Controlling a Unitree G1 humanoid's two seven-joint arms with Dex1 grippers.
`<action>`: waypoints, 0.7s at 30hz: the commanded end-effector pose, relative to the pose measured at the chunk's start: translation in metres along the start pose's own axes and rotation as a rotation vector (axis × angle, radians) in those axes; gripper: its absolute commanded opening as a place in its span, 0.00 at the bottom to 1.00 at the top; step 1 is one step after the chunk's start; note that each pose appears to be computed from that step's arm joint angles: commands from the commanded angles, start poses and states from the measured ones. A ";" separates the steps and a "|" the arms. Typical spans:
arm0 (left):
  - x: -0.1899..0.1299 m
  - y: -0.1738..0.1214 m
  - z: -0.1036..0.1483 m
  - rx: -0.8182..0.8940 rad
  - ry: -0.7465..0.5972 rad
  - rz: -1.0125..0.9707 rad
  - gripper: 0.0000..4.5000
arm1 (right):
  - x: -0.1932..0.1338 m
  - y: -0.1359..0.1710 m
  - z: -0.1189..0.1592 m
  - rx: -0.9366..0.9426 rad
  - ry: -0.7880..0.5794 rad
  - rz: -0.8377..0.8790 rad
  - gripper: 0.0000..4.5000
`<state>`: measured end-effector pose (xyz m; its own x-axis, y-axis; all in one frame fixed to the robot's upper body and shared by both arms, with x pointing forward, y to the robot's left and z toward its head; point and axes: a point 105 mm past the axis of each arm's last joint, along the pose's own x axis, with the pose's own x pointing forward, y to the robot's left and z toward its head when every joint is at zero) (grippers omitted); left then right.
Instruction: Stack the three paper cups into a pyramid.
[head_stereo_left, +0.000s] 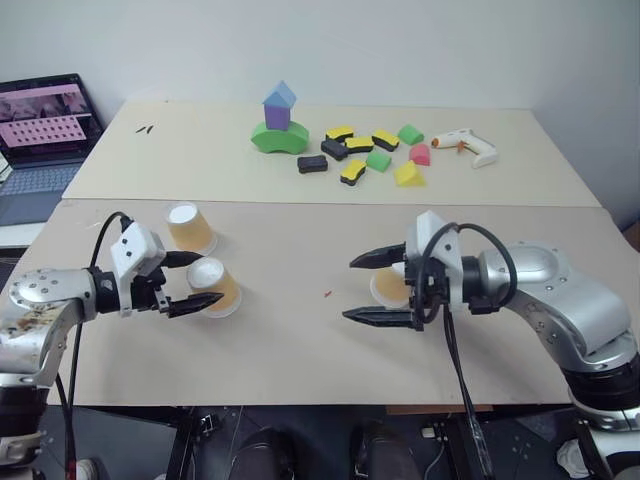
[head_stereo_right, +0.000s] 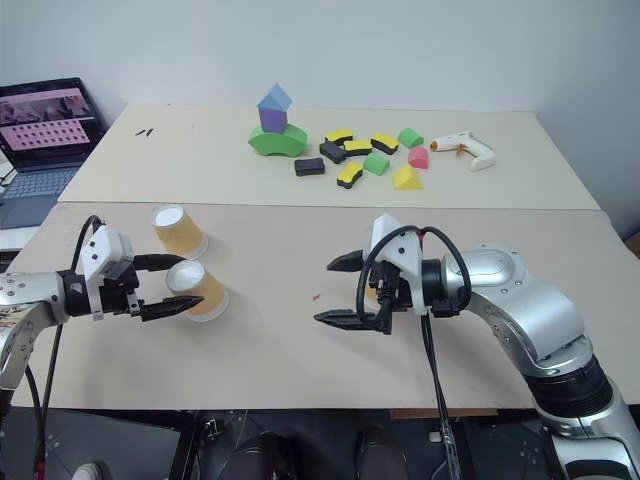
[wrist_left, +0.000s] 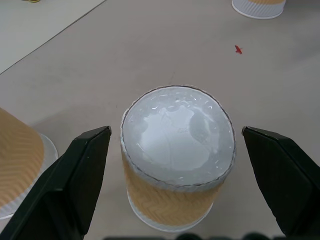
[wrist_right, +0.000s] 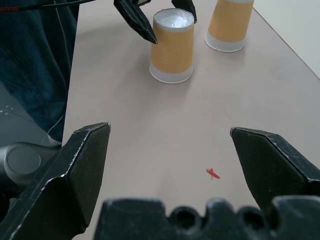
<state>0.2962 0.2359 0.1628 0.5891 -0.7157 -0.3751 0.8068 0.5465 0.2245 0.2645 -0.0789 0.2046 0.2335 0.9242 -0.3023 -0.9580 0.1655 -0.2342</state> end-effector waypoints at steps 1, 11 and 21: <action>0.000 0.003 0.007 0.042 -0.009 0.008 0.78 | -0.007 -0.006 0.011 -0.042 -0.031 -0.043 1.00; 0.010 0.001 0.019 0.074 -0.038 -0.011 0.69 | -0.010 -0.013 0.009 -0.043 -0.025 -0.075 1.00; 0.067 -0.032 0.083 0.112 -0.232 -0.249 0.69 | -0.011 -0.025 0.011 -0.065 -0.026 -0.152 1.00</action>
<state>0.3184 0.1451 0.1959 0.3981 -0.8871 -0.2337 0.9082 0.3452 0.2368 0.2820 -0.0881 0.2058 0.3381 0.8971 -0.2844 -0.9272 0.2657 -0.2641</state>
